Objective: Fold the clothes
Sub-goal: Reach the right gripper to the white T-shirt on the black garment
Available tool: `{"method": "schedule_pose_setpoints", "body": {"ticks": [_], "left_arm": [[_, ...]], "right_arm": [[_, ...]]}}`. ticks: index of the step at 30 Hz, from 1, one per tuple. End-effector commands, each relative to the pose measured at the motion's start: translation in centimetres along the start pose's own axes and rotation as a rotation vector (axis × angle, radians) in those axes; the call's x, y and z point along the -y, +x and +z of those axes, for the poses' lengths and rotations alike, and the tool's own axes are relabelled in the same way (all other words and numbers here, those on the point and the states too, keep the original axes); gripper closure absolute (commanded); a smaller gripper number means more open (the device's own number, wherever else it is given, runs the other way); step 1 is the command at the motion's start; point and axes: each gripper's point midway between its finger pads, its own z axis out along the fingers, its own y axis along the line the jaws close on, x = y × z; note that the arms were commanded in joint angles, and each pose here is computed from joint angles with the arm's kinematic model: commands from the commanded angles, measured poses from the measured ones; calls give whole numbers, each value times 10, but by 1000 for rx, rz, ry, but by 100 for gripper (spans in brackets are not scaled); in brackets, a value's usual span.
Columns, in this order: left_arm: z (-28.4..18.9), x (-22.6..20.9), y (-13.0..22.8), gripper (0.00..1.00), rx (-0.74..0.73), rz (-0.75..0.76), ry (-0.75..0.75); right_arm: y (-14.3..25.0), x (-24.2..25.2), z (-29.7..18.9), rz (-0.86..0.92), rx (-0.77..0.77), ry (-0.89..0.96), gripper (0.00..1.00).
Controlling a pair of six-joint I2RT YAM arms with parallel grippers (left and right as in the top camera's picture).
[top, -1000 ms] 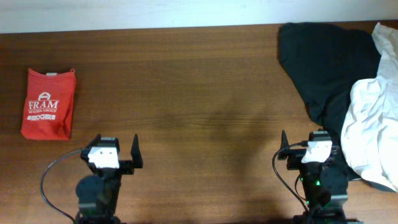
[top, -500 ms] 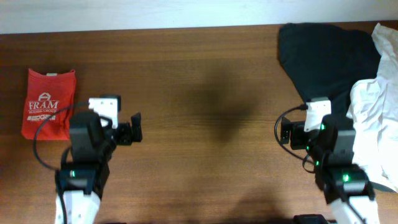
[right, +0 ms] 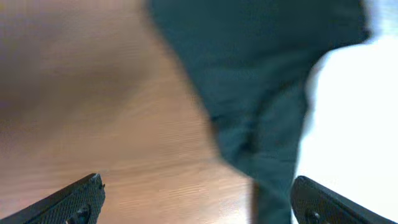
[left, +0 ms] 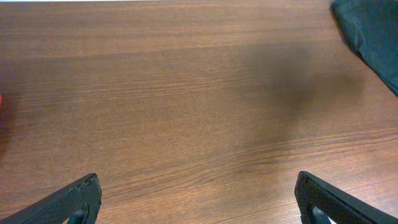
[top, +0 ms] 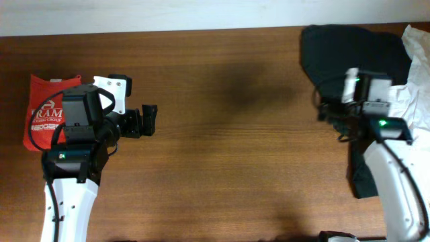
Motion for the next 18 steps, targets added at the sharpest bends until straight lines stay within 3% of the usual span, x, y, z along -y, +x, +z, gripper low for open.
{"method": "schedule_pose_setpoints", "body": {"ticks": [1,11,17,18], "left_arm": [[-5,2,-7,1,20,-1,12],[-5,2,-7,1,20,-2,12],[-5,2,-7,1,20,-2,12],[-5,2,-7,1,20,-2,12]], "right_arm": [[-9,75,26,298,23,186,1],[44,140,118,448,-132,243,9],[49,146,140,450,-129,254,20],[50,146,142,450,-130,254,26]]}}
